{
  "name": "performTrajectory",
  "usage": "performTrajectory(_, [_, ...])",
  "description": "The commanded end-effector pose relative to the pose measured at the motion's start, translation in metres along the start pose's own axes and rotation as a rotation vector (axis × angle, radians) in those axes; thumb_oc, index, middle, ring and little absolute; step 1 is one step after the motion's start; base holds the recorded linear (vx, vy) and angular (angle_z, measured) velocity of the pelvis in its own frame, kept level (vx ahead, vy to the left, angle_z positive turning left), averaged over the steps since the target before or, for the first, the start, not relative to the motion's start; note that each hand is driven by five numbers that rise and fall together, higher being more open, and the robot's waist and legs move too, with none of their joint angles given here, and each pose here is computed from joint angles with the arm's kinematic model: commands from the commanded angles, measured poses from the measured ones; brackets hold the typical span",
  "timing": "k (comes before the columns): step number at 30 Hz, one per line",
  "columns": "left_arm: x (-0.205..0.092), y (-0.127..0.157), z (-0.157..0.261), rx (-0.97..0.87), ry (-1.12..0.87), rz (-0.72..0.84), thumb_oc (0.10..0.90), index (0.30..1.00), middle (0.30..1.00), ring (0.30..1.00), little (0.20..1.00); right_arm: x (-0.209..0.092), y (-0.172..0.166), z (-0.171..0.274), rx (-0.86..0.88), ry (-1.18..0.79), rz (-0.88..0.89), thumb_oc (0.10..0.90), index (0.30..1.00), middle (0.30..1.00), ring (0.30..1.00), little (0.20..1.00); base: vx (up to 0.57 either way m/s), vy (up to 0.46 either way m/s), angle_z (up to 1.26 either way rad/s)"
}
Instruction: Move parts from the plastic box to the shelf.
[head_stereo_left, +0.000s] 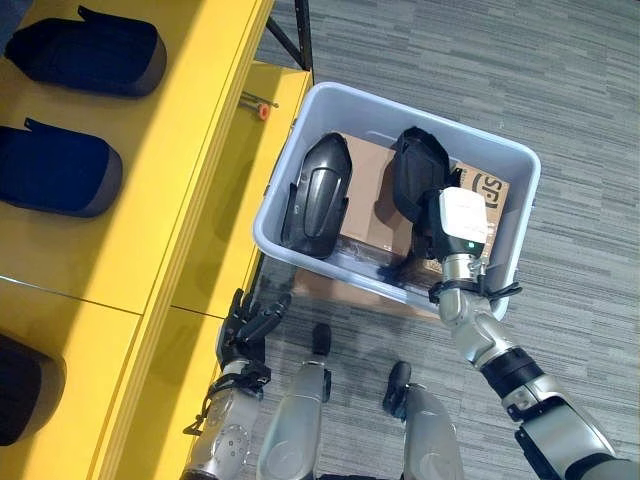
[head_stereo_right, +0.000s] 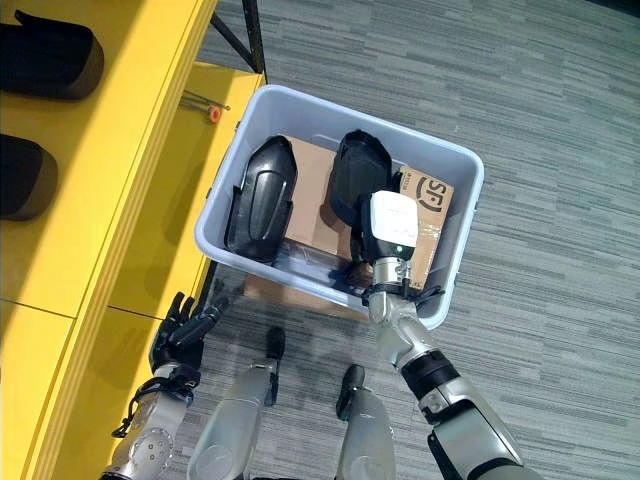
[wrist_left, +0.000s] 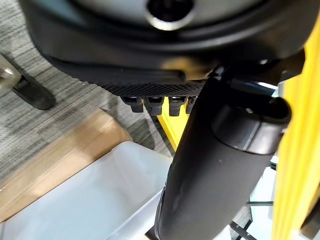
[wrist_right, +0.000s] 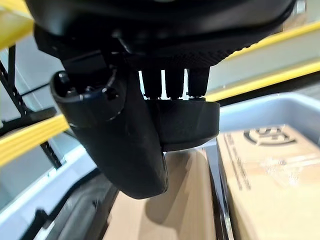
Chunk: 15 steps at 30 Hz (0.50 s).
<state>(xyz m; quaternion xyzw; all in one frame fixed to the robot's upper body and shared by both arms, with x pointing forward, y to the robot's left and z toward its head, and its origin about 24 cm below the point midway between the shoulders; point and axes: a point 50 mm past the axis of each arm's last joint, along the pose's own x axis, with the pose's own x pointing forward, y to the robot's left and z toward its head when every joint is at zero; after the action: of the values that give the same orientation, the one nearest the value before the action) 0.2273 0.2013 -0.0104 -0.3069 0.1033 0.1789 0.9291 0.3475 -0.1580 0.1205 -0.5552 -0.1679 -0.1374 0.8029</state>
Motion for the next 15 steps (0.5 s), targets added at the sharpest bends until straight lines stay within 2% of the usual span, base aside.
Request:
performTrajectory(1, [-0.005,-0.005,0.018,0.036,-0.095,-0.085,0.900,1.000,1.000,1.000,1.000,0.032,-0.063,0.025,0.007,-0.196,-0.218,0.400,0.300,0.300,0.300,0.300,0.08,-0.009,-0.07])
performTrajectory(5, [-0.005,0.009,0.020,0.095,-0.066,-0.057,0.900,1.000,1.000,1.000,1.000,0.041,-0.088,0.032,0.068,-0.273,-0.175,0.400,0.300,0.300,0.300,0.300,0.07,-0.025,-0.14])
performTrajectory(15, [-0.007,0.022,0.012,0.105,-0.009,-0.024,0.900,1.000,1.000,1.000,1.000,0.059,-0.130,0.067,-0.014,-0.471,-0.178,0.400,0.300,0.300,0.300,0.300,0.08,-0.044,-0.13])
